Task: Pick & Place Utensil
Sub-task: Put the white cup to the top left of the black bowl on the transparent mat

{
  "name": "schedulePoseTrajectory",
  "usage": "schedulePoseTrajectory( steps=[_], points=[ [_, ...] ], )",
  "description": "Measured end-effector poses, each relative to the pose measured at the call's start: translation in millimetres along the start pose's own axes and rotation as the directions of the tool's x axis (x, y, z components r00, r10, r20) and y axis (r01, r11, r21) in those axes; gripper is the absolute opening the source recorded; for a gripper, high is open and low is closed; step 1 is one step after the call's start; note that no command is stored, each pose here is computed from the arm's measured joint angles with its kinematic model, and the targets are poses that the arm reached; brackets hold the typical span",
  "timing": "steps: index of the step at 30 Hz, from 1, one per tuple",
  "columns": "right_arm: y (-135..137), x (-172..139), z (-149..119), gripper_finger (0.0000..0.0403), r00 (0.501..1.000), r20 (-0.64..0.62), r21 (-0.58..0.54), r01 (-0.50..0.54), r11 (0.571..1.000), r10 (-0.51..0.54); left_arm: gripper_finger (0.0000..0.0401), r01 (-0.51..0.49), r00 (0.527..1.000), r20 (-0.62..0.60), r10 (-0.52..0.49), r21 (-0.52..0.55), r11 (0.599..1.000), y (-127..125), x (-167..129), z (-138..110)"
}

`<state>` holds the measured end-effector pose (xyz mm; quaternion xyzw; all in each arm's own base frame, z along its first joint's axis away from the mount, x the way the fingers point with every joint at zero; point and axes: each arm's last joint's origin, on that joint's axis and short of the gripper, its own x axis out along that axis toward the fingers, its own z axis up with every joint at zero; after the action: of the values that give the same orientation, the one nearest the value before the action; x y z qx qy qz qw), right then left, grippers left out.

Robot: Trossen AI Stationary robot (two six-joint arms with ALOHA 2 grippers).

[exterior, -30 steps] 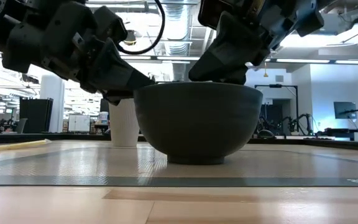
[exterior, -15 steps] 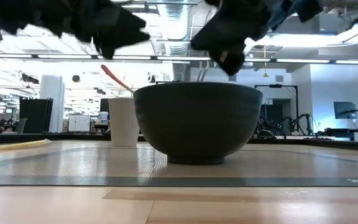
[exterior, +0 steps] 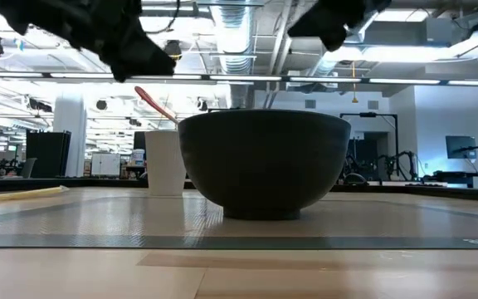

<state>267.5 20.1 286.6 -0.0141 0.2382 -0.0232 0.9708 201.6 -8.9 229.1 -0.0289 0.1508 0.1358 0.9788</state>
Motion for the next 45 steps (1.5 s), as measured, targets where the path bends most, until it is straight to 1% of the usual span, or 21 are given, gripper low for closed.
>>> schedulePoseTrajectory(
  steps=[2, 6, 8, 10, 12, 14, 15, 17, 22, 25, 28, 30, 31, 33, 35, 37, 39, 41, 42, 43, 45],
  points=[
    [-11.9, 3.6, -9.3, 0.0001, 1.0, -0.029, 0.014, 0.01, 1.0, -0.01, 0.0152, 0.006, 0.999, -0.036, -0.006, -0.008, 1.0, 11.4, 4.4, -1.8],
    [-37.4, 10.8, -28.6, 0.0001, 0.999, -0.038, 0.048, -0.014, 0.999, 0.015, 0.0151, -0.053, 0.988, -0.145, 0.054, 0.01, 0.999, 35.2, 11.6, -11.0],
    [-48.0, 12.8, -34.0, 0.0001, 0.999, -0.007, 0.049, -0.031, 0.998, 0.031, 0.0151, -0.061, 0.977, -0.204, 0.06, 0.006, 0.998, 42.2, 14.1, -16.8],
    [-56.6, 13.3, -34.9, 0.0001, 0.998, 0.049, 0.025, -0.041, 0.999, 0.039, 0.0151, -0.039, 0.968, -0.247, 0.042, 0.016, 0.999, 44.9, 17.3, -21.7],
    [-64.7, 14.0, -34.7, 0.0001, 0.995, 0.098, -0.007, -0.029, 1.0, 0.03, 0.0151, -0.009, 0.964, -0.263, 0.023, 0.056, 0.998, 44.0, 20.6, -24.2],
    [-72.7, 16.9, -34.0, 0.0001, 0.989, 0.145, -0.018, 0.0, 1.0, 0.002, 0.0151, 0.003, 0.958, -0.286, 0.026, 0.098, 0.995, 42.9, 24.4, -28.0],
    [-75.7, 18.1, -35.2, 0.0001, 0.988, 0.154, -0.015, 0.011, 1.0, -0.009, 0.0151, -0.007, 0.954, -0.296, 0.039, 0.11, 0.994, 43.3, 26.2, -29.8],
    [-81.4, 22.7, -37.6, 0.0001, 0.986, 0.162, -0.008, 0.03, 1.0, -0.028, 0.0151, -0.032, 0.946, -0.315, 0.07, 0.125, 0.992, 44.1, 29.8, -33.4],
    [-91.7, 35.8, -49.7, 0.0001, 0.994, 0.098, 0.014, 0.05, 0.999, -0.051, 0.015, -0.073, 0.93, -0.346, 0.122, 0.151, 0.986, 44.6, 39.2, -40.8],
    [-97.1, 41.5, -55.3, 0.0001, 0.995, 0.072, -0.006, 0.065, 0.998, -0.064, 0.0127, -0.06, 0.924, -0.36, 0.126, 0.19, 0.98, 44.1, 42.6, -43.7],
    [-101.1, 45.0, -59.5, 0.0001, 0.996, 0.052, -0.004, 0.074, 0.997, -0.074, 0.0071, -0.025, 0.912, -0.392, 0.118, 0.234, 0.972, 42.5, 41.6, -49.6],
    [-101.7, 46.8, -59.9, 0.0001, 0.996, 0.055, -0.005, 0.075, 0.997, -0.075, 0.0025, -0.03, 0.931, -0.347, 0.113, 0.234, 0.972, 41.8, 40.7, -43.0],
    [-101.6, 46.8, -60.6, 0.0001, 0.996, 0.05, -0.004, 0.074, 0.997, -0.074, 0.0015, -0.034, 0.935, -0.336, 0.112, 0.23, 0.973, 41.8, 40.1, -41.0],
    [-100.8, 47.7, -59.7, 0.0001, 0.996, 0.06, -0.007, 0.072, 0.997, -0.072, 0.0014, -0.037, 0.938, -0.329, 0.108, 0.217, 0.975, 41.1, 37.0, -39.4],
    [-100.1, 47.8, -59.6, 0.0001, 0.996, 0.061, 0.0, 0.07, 0.998, -0.069, 0.0013, -0.026, 0.952, -0.296, 0.085, 0.195, 0.98, 35.7, 31.7, -33.4],
    [-99.0, 47.8, -58.5, 0.0001, 0.995, 0.069, 0.004, 0.067, 0.998, -0.067, 0.0011, 0.004, 0.969, -0.243, 0.037, 0.167, 0.986, 26.9, 26.0, -22.5],
    [-98.5, 47.7, -58.2, 0.0001, 0.995, 0.072, 0.003, 0.066, 0.998, -0.066, 0.0011, 0.056, 0.979, -0.203, -0.026, 0.142, 0.988, 16.0, 19.4, -11.3],
    [-98.3, 47.7, -58.0, 0.0001, 0.995, 0.073, 0.003, 0.065, 0.998, -0.065, 0.0011, 0.11, 0.973, -0.215, -0.083, 0.116, 0.987, 4.7, 11.4, -1.6],
    [-98.4, 47.7, -57.9, 0.0001, 0.995, 0.074, 0.003, 0.065, 0.998, -0.065, 0.0011, 0.13, 0.965, -0.241, -0.103, 0.099, 0.987, -1.0, 7.3, 2.0],
    [-98.4, 47.7, -57.8, 0.0001, 0.995, 0.075, 0.003, 0.065, 0.998, -0.065, 0.0011, 0.139, 0.955, -0.277, -0.11, 0.088, 0.986, -5.9, 3.1, 4.8],
    [-98.4, 47.7, -57.8, 0.0001, 0.995, 0.075, 0.003, 0.065, 0.998, -0.065, 0.0011, 0.131, 0.927, -0.366, -0.088, 0.093, 0.987, -14.7, -6.5, 7.5]
  ],
)
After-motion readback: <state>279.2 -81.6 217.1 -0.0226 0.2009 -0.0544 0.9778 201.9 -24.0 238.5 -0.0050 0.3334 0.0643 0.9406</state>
